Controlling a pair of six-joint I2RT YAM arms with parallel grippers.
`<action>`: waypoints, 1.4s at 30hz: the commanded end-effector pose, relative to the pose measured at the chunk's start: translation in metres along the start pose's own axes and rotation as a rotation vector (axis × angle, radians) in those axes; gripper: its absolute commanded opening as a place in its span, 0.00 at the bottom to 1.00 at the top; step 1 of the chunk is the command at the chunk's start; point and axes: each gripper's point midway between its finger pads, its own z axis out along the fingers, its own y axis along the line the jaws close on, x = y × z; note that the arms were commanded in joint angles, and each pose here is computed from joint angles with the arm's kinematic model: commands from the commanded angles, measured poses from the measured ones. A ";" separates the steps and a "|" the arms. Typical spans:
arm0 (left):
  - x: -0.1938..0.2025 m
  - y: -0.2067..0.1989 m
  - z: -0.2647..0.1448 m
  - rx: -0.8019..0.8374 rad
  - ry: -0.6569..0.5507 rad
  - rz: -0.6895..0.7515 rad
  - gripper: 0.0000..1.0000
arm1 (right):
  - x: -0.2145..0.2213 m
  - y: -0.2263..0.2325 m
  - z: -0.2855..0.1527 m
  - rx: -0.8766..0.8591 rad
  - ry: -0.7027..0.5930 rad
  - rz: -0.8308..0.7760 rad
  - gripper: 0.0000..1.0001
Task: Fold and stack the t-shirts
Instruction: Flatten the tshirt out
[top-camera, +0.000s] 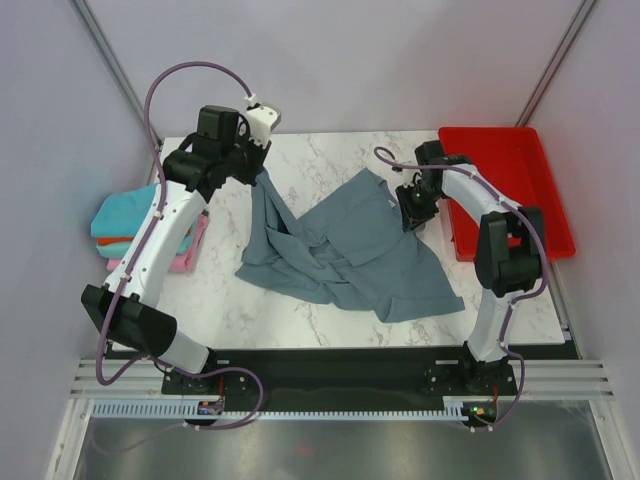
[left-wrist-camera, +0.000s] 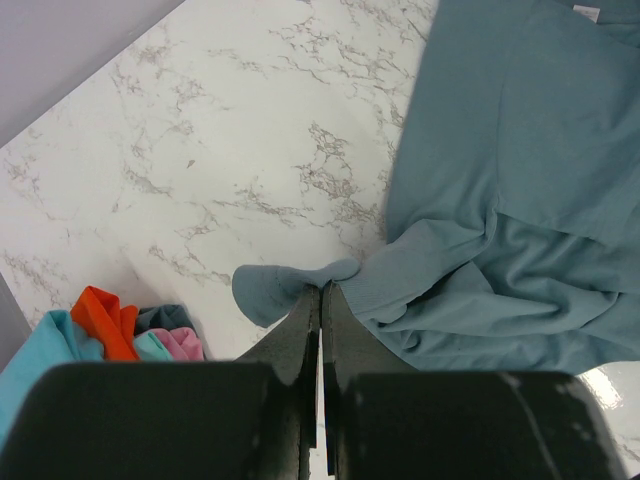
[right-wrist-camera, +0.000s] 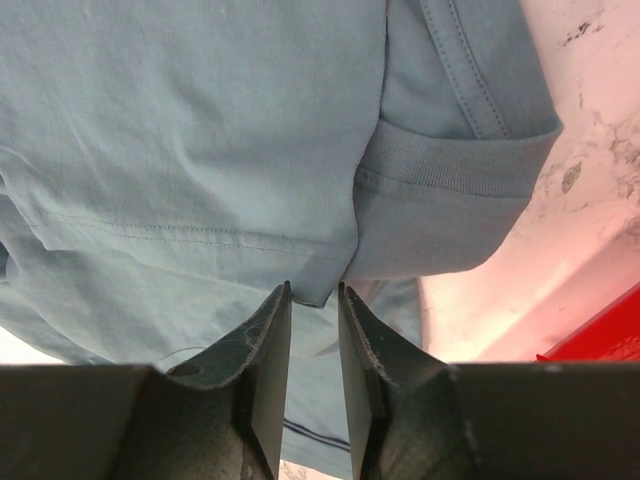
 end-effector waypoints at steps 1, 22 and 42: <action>-0.015 0.005 -0.006 -0.023 -0.058 -0.019 0.02 | -0.022 -0.001 -0.005 0.000 -0.060 0.000 0.32; -0.031 0.021 -0.028 -0.115 -0.116 -0.051 0.02 | -0.117 0.013 -0.155 0.125 -0.542 -0.138 0.00; -0.136 0.050 -0.211 -0.337 -0.594 0.110 0.02 | -0.082 0.079 -0.480 0.335 -1.316 -0.217 0.00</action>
